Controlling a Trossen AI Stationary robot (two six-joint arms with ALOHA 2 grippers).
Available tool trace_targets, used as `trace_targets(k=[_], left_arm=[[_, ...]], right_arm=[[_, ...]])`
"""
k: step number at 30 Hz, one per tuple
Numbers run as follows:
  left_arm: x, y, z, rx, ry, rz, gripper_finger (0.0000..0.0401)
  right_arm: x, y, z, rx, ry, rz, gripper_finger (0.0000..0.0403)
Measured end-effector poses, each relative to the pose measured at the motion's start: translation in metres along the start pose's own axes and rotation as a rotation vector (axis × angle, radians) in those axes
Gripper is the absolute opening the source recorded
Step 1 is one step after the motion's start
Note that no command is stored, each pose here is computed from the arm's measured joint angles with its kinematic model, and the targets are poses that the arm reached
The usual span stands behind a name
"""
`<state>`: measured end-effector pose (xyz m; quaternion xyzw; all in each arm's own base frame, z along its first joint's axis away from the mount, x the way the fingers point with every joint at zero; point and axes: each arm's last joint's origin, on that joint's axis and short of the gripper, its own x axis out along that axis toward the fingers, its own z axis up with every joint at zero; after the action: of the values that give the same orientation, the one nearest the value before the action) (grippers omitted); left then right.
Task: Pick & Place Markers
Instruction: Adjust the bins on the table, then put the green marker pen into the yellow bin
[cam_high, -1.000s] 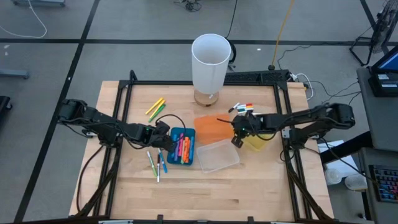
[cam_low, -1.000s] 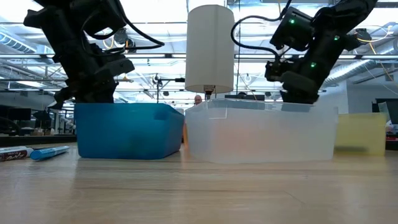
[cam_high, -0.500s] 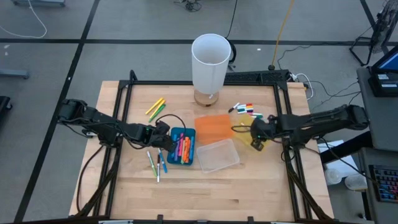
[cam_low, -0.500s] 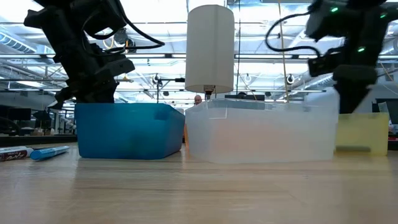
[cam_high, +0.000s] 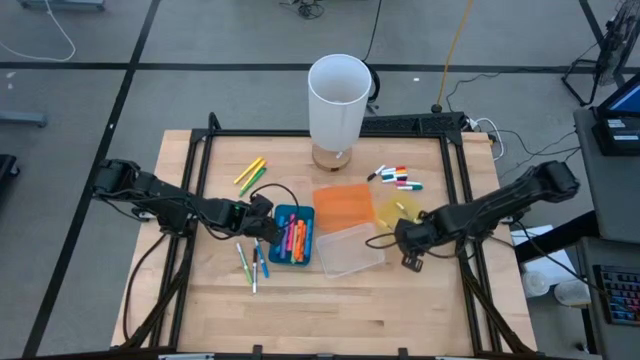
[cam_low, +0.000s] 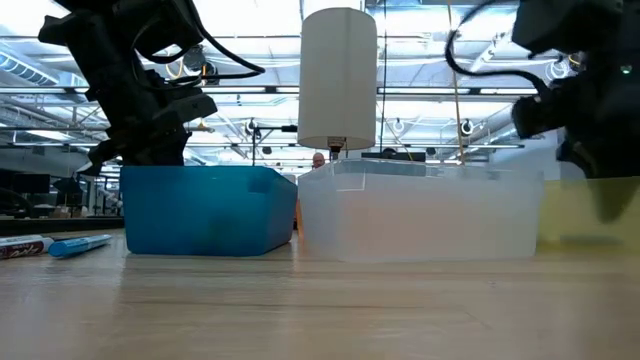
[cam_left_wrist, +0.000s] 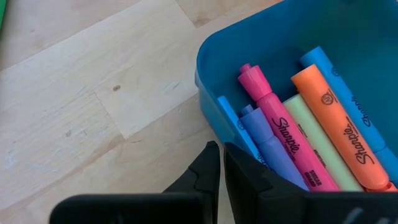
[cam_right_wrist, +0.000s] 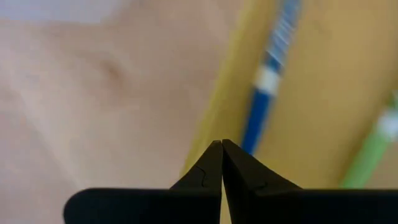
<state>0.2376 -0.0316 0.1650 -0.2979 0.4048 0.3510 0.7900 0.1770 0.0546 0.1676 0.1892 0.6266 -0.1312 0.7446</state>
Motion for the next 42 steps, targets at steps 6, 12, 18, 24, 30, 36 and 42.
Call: trace_targets(k=[6,12,18,24,30,36,42], left_arm=[[0.0,0.0,0.0,0.002,0.0,0.0,0.0026],[0.0,0.0,0.0,-0.004,0.0,0.0,0.0026],[0.0,0.0,0.0,-0.011,-0.001,-0.001,0.0026],[0.0,-0.001,0.0,0.031,0.01,-0.01,0.0026],[-0.017,-0.006,-0.002,0.176,-0.097,-0.049,0.001],[-0.057,-0.011,-0.014,0.237,-0.221,-0.169,0.0007],[-0.086,-0.013,-0.033,0.287,-0.175,-0.337,0.0016]], right_arm=[[0.001,0.015,0.018,-0.061,-0.157,0.157,0.0],[-0.003,0.02,0.031,-0.103,-0.277,0.233,0.0],[-0.004,0.016,0.038,-0.111,-0.335,0.189,0.0],[-0.009,0.01,0.037,-0.129,-0.342,0.178,0.0],[-0.034,0.006,0.03,-0.179,-0.436,0.231,0.0],[-0.061,-0.002,0.025,-0.234,-0.635,0.198,0.0],[-0.079,-0.007,0.028,-0.302,-0.856,0.034,0.0]])
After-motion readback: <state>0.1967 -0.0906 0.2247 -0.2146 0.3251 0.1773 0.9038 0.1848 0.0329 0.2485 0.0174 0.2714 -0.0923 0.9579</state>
